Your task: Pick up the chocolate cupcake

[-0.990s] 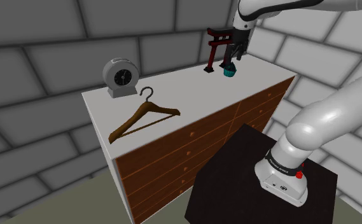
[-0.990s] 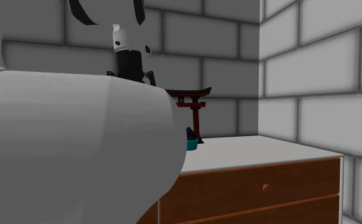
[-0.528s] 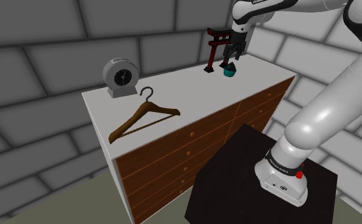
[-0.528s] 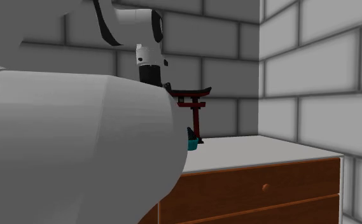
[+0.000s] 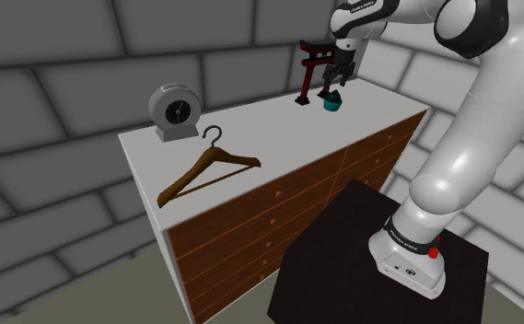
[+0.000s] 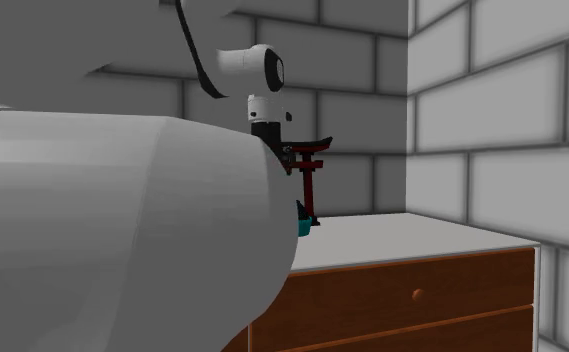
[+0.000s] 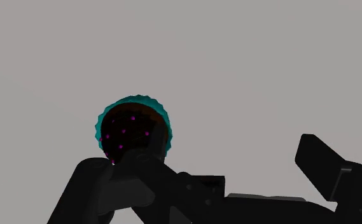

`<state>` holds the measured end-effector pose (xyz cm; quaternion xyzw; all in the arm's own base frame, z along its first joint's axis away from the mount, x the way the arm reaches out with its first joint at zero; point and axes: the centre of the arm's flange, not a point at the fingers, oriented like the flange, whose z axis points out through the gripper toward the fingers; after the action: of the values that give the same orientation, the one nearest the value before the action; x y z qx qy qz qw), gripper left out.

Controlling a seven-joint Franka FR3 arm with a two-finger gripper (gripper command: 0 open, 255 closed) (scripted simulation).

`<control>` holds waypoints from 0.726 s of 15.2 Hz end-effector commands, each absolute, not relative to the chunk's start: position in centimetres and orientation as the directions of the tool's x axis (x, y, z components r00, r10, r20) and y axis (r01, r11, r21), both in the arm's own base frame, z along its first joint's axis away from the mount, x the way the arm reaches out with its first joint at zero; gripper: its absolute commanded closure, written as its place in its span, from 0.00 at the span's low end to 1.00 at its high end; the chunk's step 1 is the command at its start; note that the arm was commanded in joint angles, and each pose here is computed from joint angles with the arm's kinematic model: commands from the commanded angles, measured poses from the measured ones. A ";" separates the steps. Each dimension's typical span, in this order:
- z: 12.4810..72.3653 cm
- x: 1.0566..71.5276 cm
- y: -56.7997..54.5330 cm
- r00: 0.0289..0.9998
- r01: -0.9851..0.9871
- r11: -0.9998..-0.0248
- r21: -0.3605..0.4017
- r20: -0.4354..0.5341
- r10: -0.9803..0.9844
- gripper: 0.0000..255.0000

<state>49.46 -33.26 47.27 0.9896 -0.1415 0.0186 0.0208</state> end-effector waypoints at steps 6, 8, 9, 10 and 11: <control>44.6 52.1 -41.7 0.932 -0.360 -0.933 0.016 0.060 -0.358 0.00; 43.9 52.7 -44.0 0.923 -0.380 -0.925 0.011 0.064 -0.379 0.00; 43.4 52.7 -44.0 0.923 -0.380 -0.925 0.011 0.064 -0.379 0.00; 42.8 52.7 -44.0 0.923 -0.380 -0.925 0.011 0.064 -0.379 0.00; 42.3 52.7 -44.0 0.923 -0.380 -0.925 0.011 0.064 -0.379 0.00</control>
<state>52.44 -43.85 42.96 0.9807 -0.1929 0.0300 0.0116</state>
